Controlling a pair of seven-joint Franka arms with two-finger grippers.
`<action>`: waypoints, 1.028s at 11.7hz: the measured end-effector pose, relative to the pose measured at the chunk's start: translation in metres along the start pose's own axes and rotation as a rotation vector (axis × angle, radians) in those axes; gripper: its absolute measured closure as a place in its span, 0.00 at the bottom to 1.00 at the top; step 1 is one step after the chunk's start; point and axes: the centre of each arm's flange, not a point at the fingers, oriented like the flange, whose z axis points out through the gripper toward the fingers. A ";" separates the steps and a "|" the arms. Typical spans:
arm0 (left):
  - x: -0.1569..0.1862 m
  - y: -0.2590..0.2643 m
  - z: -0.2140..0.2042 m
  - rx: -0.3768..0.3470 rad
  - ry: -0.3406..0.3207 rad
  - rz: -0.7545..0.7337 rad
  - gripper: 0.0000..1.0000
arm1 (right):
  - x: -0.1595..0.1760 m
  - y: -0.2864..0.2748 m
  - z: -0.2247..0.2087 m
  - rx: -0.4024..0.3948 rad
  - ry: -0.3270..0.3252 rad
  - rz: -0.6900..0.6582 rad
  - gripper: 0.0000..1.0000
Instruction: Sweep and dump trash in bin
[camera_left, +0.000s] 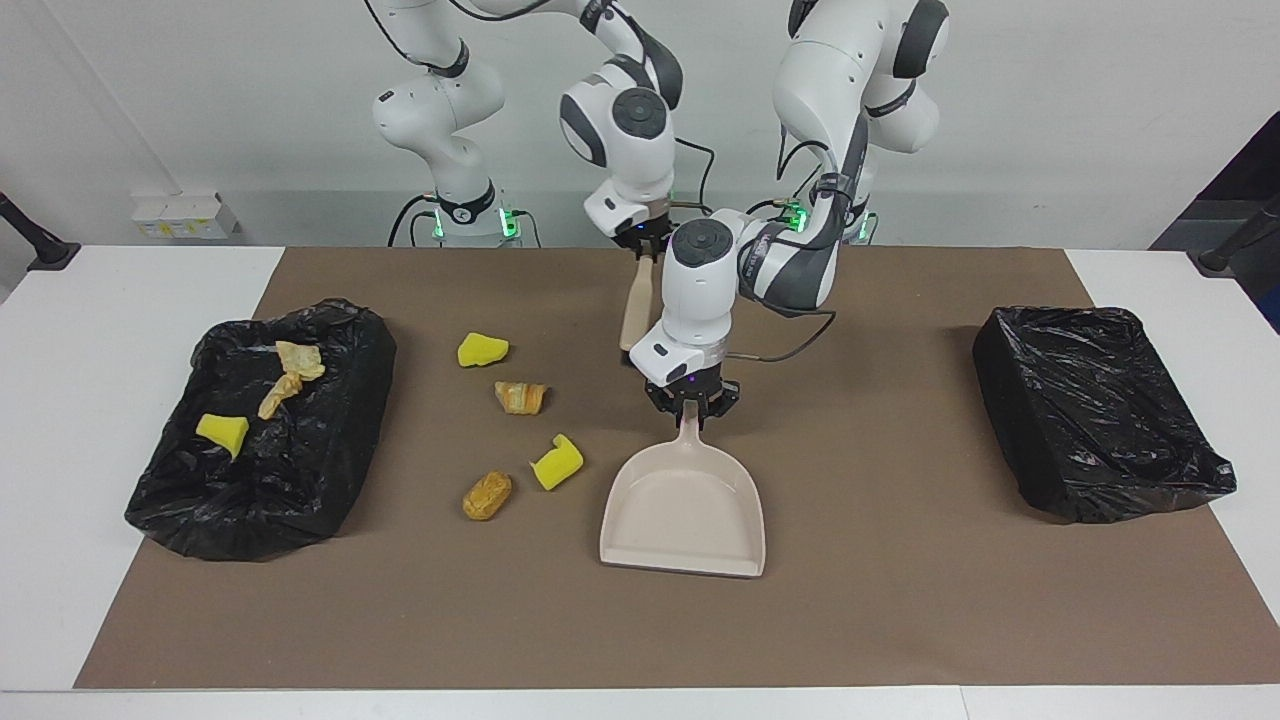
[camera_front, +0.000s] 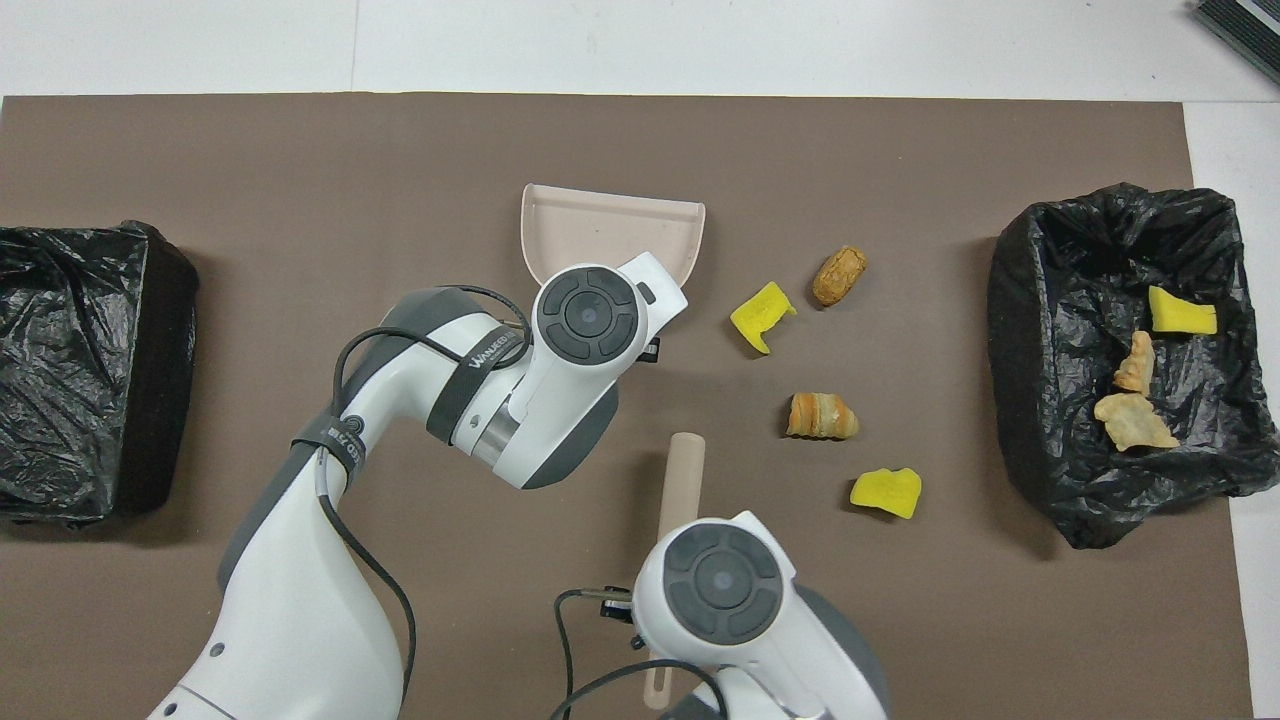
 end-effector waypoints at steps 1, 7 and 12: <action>0.003 -0.005 -0.007 0.000 0.010 0.030 0.69 | 0.011 0.017 -0.010 -0.009 -0.018 0.047 0.74; 0.008 -0.061 -0.030 0.028 -0.076 0.437 0.69 | 0.069 0.115 -0.016 -0.224 -0.119 0.347 0.74; 0.008 -0.087 -0.016 0.012 -0.119 0.796 0.69 | 0.070 0.186 0.032 -0.211 -0.115 0.510 0.74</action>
